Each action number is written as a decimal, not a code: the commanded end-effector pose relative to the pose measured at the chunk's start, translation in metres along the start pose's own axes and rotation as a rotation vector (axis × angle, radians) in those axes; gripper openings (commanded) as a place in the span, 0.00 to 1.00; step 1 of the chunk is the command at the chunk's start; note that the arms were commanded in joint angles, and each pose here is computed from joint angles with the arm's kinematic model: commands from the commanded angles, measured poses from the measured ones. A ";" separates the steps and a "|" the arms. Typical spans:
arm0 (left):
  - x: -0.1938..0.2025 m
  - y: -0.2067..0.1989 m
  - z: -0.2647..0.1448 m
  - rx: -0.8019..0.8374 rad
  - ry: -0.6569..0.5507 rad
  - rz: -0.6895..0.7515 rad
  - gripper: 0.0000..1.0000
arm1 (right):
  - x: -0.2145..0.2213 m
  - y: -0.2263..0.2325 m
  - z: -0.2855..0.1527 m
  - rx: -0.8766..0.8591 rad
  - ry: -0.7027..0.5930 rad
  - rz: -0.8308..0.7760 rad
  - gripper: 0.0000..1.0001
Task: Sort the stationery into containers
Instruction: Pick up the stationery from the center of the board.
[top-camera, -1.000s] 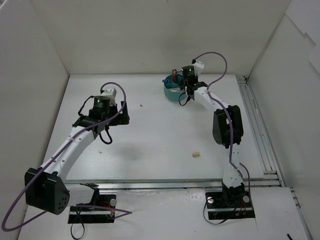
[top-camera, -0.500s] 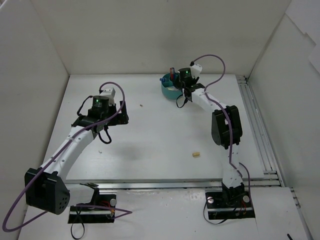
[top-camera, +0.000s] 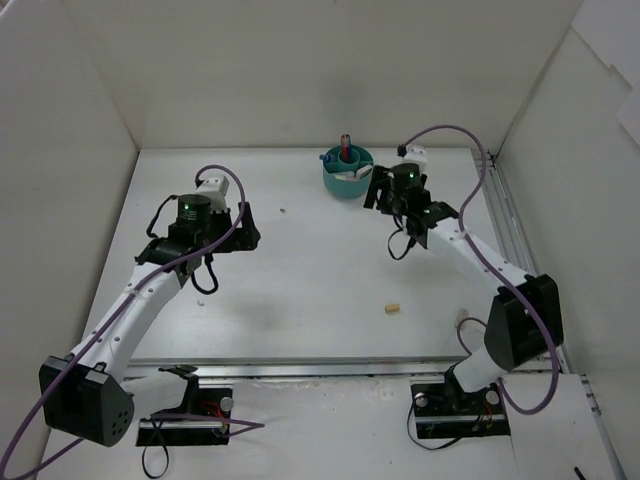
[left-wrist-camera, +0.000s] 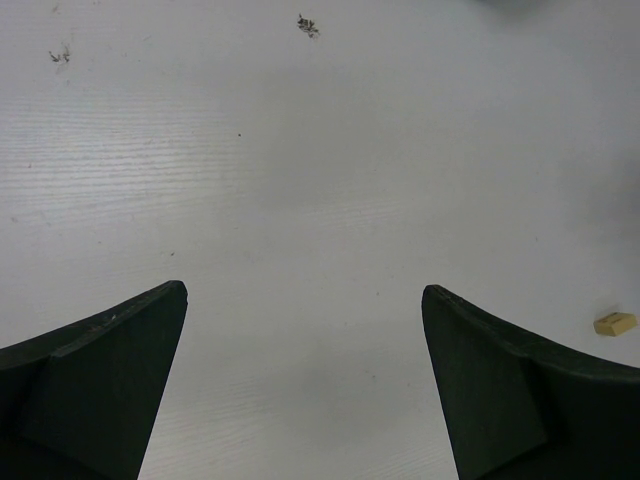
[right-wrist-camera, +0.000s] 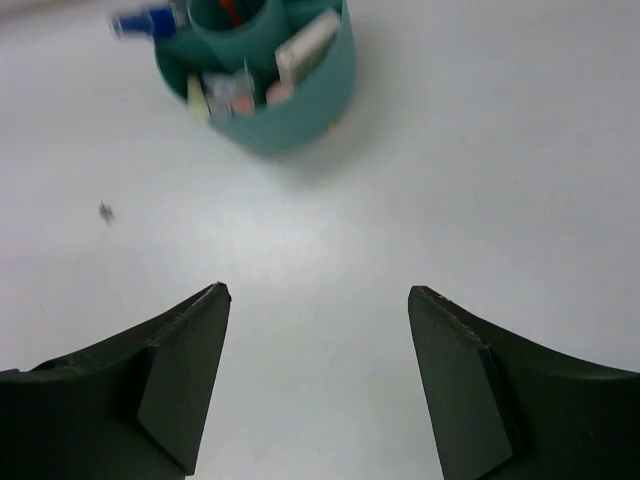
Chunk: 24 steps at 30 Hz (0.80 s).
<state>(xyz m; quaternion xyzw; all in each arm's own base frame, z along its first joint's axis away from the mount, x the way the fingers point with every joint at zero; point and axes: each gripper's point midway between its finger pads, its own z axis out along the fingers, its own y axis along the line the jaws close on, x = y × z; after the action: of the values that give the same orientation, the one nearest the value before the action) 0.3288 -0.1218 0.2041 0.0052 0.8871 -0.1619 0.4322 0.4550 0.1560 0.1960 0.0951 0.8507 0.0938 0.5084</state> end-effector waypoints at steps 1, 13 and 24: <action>-0.015 -0.018 -0.006 0.082 -0.070 0.020 1.00 | 0.067 -0.014 -0.038 -0.064 0.204 -0.137 0.70; 0.009 -0.030 -0.009 0.123 -0.045 0.039 1.00 | 0.226 -0.054 -0.121 0.013 0.582 -0.085 0.98; 0.018 -0.031 -0.013 0.111 -0.043 0.038 1.00 | 0.260 -0.082 -0.140 0.248 0.656 -0.112 0.83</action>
<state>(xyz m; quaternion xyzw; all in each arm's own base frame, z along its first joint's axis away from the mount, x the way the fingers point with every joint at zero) 0.2963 -0.1453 0.1818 0.0468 0.8887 -0.1901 0.4147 0.2101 0.1543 0.0210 0.0305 0.9787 0.0447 0.1982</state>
